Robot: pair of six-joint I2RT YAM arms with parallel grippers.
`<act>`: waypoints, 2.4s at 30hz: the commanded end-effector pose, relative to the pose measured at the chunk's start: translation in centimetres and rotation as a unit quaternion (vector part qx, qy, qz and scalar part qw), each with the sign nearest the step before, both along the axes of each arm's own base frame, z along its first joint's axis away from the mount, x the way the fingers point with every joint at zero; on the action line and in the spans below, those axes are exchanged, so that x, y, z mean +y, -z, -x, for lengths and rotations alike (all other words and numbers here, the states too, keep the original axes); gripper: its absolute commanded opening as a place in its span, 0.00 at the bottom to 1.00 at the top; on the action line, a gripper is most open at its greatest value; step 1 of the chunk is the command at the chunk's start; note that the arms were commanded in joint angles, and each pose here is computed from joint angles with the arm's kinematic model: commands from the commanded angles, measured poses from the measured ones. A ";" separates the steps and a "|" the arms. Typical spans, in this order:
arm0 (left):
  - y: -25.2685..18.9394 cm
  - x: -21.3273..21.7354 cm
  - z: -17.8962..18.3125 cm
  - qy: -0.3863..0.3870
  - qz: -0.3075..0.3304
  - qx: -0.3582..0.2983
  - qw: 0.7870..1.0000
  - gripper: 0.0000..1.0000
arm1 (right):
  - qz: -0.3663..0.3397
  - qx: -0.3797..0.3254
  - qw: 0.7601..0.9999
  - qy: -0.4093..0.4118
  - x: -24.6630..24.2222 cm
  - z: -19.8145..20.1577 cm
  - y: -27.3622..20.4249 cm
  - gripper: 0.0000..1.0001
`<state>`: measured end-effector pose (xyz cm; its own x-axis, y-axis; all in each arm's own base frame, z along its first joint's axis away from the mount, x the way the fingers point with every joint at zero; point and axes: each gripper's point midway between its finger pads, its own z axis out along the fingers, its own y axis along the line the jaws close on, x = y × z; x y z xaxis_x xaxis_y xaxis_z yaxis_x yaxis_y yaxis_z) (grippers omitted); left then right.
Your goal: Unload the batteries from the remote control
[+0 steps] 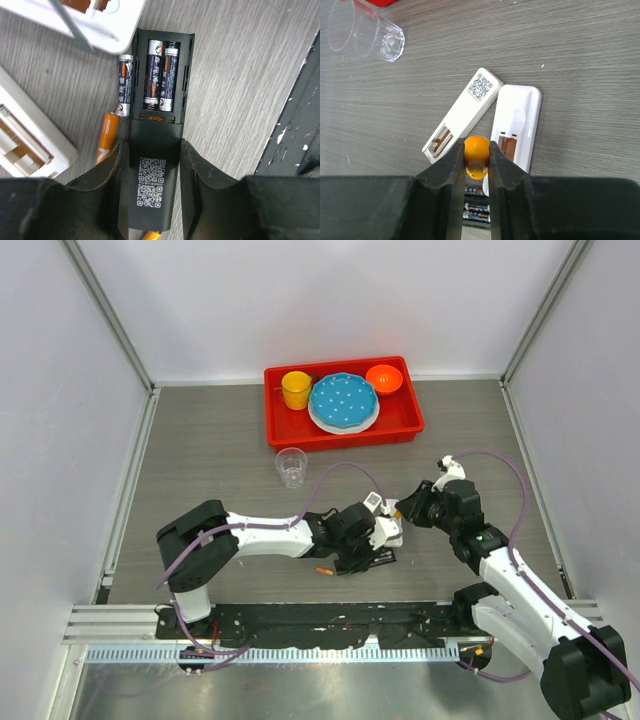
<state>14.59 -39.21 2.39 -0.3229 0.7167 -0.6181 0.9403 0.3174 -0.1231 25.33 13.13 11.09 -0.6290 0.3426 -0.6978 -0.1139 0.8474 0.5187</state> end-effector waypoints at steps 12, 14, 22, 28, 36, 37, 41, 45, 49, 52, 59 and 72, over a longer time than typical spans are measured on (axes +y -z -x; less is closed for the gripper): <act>1.4 4.5 0.0 -0.058 -0.032 0.004 0.998 0.39 | -0.012 -0.063 0.997 -0.031 3.7 0.3 -2.5 0.01; 0.9 3.9 0.4 -0.048 -0.018 0.014 0.999 0.55 | -0.009 -0.069 0.997 -0.031 3.7 0.6 -2.8 0.01; 1.2 3.1 1.9 -0.014 -0.006 0.050 0.999 0.62 | 0.021 -0.073 0.997 0.028 0.8 1.2 -2.3 0.01; 1.4 3.2 2.7 -0.001 -0.005 0.066 0.998 0.52 | 0.033 -0.052 0.998 0.030 0.2 2.0 -1.0 0.01; 2.3 3.7 2.7 -0.010 -0.016 0.068 0.998 0.28 | 0.037 -0.045 0.998 0.021 0.3 2.5 -0.6 0.01; 2.4 3.7 2.7 -0.011 -0.017 0.069 0.997 0.28 | 0.038 -0.044 0.998 0.023 0.2 2.5 -0.6 0.01; 2.6 3.8 2.7 -0.012 -0.019 0.069 0.997 0.28 | 0.038 -0.044 0.998 0.019 0.3 2.6 -0.5 0.01; 2.4 3.9 2.5 -0.014 -0.020 0.063 0.998 0.48 | 0.035 -0.050 0.998 0.020 0.3 2.7 -1.0 0.01; 1.2 3.2 2.3 -0.008 0.005 0.049 0.999 0.68 | 0.037 -0.052 0.998 0.020 0.3 2.6 -1.2 0.01; 1.0 2.5 2.2 0.000 0.009 0.043 0.999 0.71 | 0.036 -0.053 0.998 0.019 0.3 2.5 -1.2 0.01; 3.2 1.4 2.3 0.011 -0.046 0.019 0.999 0.65 | 0.035 -0.052 0.998 0.022 0.2 2.5 -1.1 0.01; 4.9 5.2 0.2 -0.058 -0.116 -0.037 0.991 0.49 | 0.037 -0.056 0.998 0.020 0.3 2.4 -1.3 0.01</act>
<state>14.36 -40.72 2.16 -0.3035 0.6891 -0.6580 0.9382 0.3366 -0.0802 22.30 13.24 11.17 -0.5705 0.2936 -0.7670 -0.1203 0.8940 0.4316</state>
